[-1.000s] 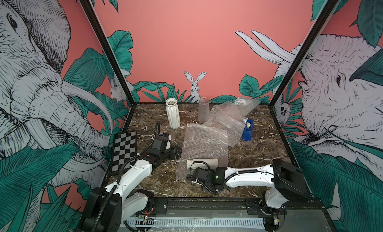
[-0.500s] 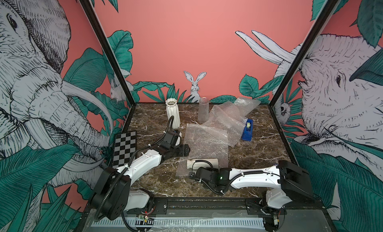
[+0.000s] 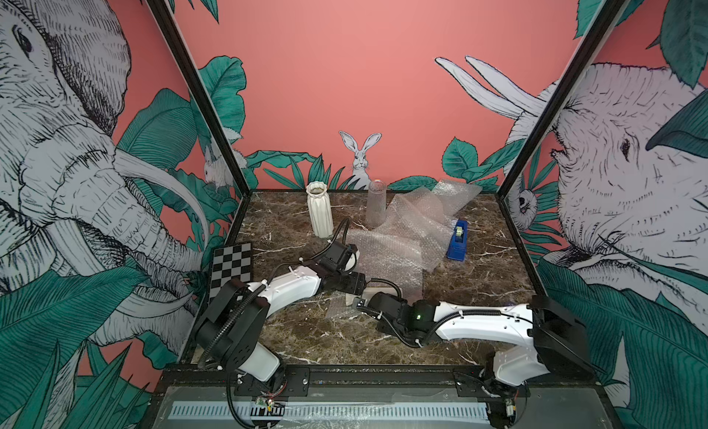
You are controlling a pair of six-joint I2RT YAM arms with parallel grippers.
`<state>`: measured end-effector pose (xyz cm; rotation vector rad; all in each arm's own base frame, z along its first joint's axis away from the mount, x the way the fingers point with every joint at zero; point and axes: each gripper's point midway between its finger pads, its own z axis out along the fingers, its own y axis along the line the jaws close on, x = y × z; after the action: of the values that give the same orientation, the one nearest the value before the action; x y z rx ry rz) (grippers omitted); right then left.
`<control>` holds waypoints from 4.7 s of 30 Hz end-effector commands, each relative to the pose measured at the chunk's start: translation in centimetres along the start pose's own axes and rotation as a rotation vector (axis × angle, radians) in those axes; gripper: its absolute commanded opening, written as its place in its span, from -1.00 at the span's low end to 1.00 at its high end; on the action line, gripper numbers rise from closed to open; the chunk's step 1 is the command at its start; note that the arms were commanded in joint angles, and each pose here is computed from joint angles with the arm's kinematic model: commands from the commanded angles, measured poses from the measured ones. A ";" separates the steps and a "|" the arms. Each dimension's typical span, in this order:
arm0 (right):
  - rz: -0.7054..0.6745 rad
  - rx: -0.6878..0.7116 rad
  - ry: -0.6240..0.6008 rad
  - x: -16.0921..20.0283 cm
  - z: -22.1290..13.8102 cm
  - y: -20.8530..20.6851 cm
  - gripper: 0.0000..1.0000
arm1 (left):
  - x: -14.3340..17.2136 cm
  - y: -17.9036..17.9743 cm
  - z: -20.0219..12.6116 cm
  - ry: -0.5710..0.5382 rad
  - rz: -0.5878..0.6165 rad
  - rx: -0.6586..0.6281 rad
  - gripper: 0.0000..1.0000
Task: Wrap vases in bubble wrap
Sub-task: Wrap the vase in bubble wrap.
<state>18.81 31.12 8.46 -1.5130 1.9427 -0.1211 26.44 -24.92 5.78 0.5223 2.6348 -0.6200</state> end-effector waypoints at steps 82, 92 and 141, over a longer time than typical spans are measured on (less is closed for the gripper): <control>0.264 0.026 -0.013 0.9 4.4 -6.1 -0.28 | -2.8 3.0 -9.9 -0.342 -0.051 -0.240 0.39; 0.305 0.011 -0.032 0.5 4.7 -6.6 -0.27 | 2.1 0.1 -10.3 -0.331 -0.034 -0.065 0.20; 0.111 -0.139 -0.200 -3.2 0.0 -3.5 0.67 | -0.8 1.1 -2.1 -0.252 -0.047 -0.171 0.38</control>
<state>21.58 32.12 11.35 -1.4200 1.9295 0.2124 26.30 -23.07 6.80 0.3225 2.4584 -0.4385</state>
